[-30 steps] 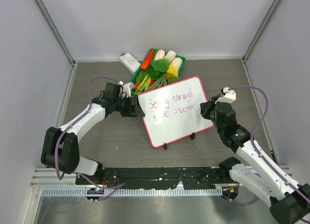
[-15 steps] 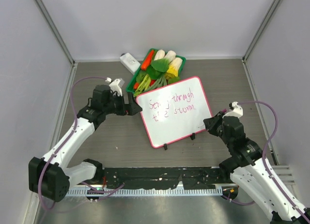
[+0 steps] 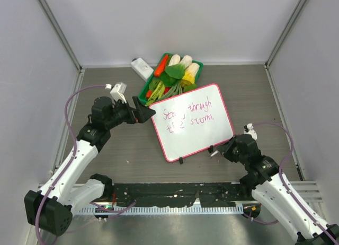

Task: Write a sentence on the whiteboard
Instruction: Put down the whiteboard marker at the corner of the board.

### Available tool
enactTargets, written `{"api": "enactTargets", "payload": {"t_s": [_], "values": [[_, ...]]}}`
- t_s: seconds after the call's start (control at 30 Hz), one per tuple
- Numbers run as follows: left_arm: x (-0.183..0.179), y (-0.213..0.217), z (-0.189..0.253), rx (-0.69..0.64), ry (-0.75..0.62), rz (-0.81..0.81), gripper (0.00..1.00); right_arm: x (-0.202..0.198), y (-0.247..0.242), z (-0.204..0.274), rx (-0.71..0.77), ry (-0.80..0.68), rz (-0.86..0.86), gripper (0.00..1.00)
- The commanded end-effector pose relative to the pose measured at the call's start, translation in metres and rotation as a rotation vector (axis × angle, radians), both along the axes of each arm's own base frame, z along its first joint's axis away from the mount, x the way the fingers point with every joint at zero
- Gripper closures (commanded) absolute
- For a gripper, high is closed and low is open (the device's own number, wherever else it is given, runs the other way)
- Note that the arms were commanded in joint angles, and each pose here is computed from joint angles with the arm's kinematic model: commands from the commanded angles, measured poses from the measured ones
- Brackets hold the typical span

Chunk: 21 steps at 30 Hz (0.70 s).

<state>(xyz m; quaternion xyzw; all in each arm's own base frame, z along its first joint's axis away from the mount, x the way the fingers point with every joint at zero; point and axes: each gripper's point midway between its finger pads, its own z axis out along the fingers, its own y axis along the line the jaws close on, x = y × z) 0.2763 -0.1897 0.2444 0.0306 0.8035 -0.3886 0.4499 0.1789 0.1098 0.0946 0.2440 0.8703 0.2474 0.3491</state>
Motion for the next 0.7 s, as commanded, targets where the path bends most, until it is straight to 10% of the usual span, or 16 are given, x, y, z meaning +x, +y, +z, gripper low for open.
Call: {"api": "enactTargets", "payload": {"t_s": [0.0, 0.33, 0.67], "values": [[0.004, -0.004, 0.027, -0.076, -0.061, 0.004, 0.00, -0.005, 0.013, -0.010, 0.090, 0.066, 0.002, 0.98], [0.007, -0.005, 0.035, -0.110, -0.073, 0.019, 0.00, -0.010, 0.013, -0.028, 0.070, 0.134, -0.005, 0.78], [0.008, -0.003, 0.045, -0.122, -0.091, 0.035, 0.00, -0.005, 0.013, -0.017, 0.084, 0.101, -0.015, 0.28]]}}
